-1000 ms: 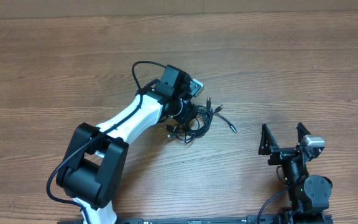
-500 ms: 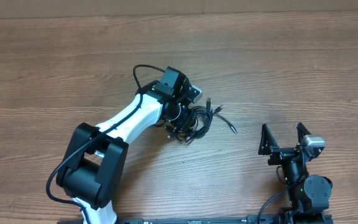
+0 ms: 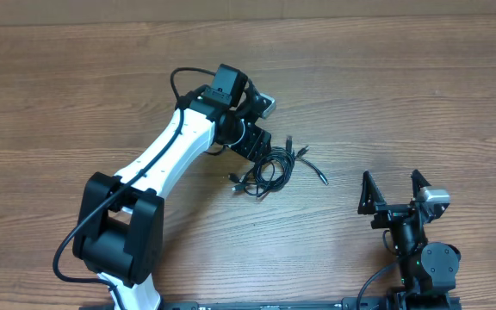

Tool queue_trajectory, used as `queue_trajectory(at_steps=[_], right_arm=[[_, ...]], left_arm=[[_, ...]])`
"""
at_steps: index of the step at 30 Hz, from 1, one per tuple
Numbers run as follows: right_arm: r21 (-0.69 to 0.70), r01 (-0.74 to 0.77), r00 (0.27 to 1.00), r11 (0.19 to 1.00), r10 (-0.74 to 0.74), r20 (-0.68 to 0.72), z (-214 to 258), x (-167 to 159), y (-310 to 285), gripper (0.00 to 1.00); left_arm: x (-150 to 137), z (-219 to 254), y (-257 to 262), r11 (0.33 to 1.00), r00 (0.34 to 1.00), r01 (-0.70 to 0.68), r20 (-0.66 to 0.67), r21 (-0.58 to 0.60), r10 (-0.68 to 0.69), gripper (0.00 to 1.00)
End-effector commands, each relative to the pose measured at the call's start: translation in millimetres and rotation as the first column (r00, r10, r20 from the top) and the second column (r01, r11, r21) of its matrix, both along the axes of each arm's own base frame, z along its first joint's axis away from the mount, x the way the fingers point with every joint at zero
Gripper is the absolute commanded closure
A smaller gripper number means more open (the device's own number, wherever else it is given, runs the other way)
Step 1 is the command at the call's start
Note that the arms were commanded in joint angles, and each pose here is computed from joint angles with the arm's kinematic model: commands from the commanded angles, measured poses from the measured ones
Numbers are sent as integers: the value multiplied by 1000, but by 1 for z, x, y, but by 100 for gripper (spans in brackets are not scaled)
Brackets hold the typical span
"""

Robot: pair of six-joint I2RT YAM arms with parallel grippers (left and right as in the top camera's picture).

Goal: Untangle cables
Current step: 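Close the left gripper on the cable bundle and lift it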

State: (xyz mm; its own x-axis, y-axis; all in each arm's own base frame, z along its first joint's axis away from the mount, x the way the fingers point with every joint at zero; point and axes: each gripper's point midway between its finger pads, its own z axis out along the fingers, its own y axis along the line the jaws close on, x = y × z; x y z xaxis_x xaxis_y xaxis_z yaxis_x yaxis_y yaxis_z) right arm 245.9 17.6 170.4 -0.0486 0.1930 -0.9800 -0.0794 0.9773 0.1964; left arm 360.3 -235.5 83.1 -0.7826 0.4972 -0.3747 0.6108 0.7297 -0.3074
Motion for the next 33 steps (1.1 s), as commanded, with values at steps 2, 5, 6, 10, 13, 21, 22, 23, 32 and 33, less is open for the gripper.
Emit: queue_trajectory(at_steps=[2,5,6,10,13,21,22,23,32,33], right_arm=[[-4,7,1000,1000,-7,-1,-3,0,-1,0],[-4,7,1000,1000,-7,-1,-3,0,-1,0],[-4,7,1000,1000,-7,-1,-3,0,-1,0],[-4,7,1000,1000,-7,-1,-3,0,-1,0],[-4,7,1000,1000,-7,-1,-3,0,-1,0],[-4,7,1000,1000,-7,-1,-3,0,-1,0],[-4,7,1000,1000,-7,-1,-3,0,-1,0],[-4,7,1000,1000,-7,-1,-3,0,-1,0],[-4,8,1000,1000,-8,-1,-3,0,-1,0],[-4,7,1000,1000,-7,-1,-3,0,-1,0]], left_arm=[[-12,-15,1,999,999,23,-33,24,-22,35],[-18,-29,10,997,998,16,-55,70,-12,36],[-20,-31,11,997,998,17,-61,73,-12,35],[-21,-33,11,997,998,17,-65,74,-13,32],[-21,-33,6,997,998,27,-52,68,-24,32],[-15,-46,-2,997,999,39,-33,69,-37,33],[-15,-50,-1,996,999,37,-35,81,-34,34],[-14,-55,1,995,999,35,-41,92,-32,34],[-11,-74,1,993,998,33,-51,112,-27,39],[-8,-73,0,994,999,31,-41,108,-27,42]])
